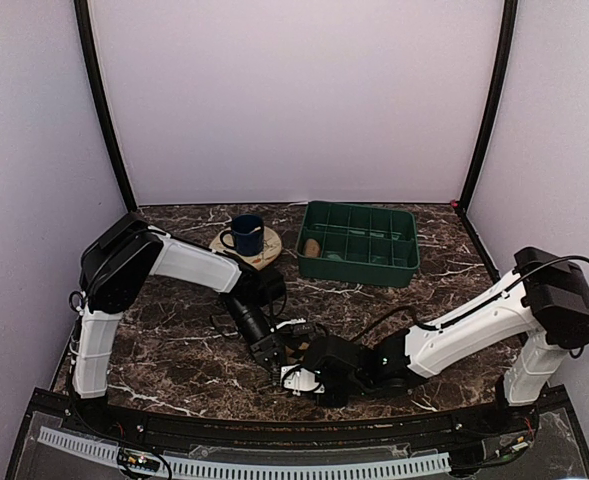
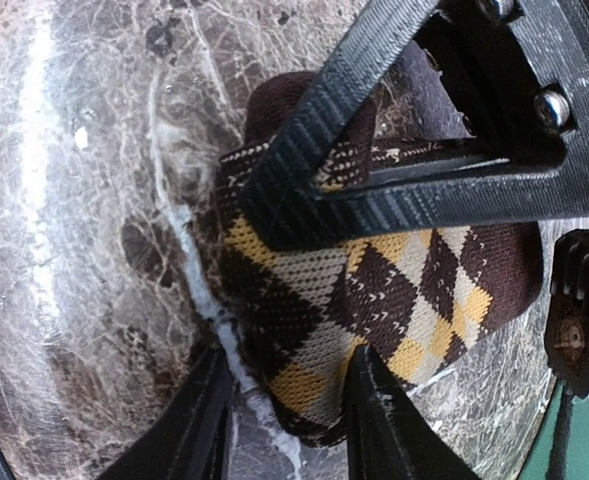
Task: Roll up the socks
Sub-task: Roll the sock at the center of the board.
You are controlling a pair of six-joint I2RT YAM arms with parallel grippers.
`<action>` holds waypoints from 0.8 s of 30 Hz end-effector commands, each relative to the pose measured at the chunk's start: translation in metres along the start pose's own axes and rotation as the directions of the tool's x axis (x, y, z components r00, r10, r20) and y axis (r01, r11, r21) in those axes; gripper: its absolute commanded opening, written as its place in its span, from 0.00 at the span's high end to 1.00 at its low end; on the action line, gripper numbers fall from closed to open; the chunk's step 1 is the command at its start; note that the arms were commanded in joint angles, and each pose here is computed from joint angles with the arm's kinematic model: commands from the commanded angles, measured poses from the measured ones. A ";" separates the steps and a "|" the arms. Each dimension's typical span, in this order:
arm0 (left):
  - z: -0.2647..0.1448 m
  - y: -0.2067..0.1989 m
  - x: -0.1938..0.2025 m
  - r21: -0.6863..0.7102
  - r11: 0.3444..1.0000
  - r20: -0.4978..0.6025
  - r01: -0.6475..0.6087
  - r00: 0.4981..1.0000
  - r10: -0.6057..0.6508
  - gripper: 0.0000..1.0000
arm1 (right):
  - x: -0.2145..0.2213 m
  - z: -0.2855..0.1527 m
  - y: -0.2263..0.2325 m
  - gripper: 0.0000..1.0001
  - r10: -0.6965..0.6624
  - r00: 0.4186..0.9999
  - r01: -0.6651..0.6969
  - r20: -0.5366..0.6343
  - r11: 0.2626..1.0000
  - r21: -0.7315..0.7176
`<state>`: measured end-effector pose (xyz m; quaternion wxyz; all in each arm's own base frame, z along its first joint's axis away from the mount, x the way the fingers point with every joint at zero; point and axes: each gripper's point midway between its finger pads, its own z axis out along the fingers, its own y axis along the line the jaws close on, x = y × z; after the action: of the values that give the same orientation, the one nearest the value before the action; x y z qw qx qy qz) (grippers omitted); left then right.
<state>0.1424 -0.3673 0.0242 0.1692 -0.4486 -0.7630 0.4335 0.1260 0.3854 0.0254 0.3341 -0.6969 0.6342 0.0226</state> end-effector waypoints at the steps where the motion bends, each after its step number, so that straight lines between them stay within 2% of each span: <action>1: 0.006 0.020 0.014 -0.058 0.998 -0.057 0.033 0.998 -0.036 1.00 | 0.011 0.009 0.005 0.66 -0.019 0.999 0.017 -0.044 0.999 -0.048; 17: 0.004 0.020 0.012 -0.069 0.997 -0.057 0.034 0.998 -0.038 1.00 | 0.036 0.016 0.014 0.83 0.047 0.989 -0.075 -0.143 0.977 -0.198; 24: -0.010 0.023 0.006 -0.129 0.991 -0.012 0.033 0.999 -0.035 0.85 | 0.037 0.011 0.022 0.91 0.083 0.984 -0.123 -0.155 0.956 -0.266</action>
<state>0.1449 -0.3655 0.0232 0.1730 -0.4428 -0.7680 0.4292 0.1357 0.3892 0.0211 0.2762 -0.6937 0.6609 0.0757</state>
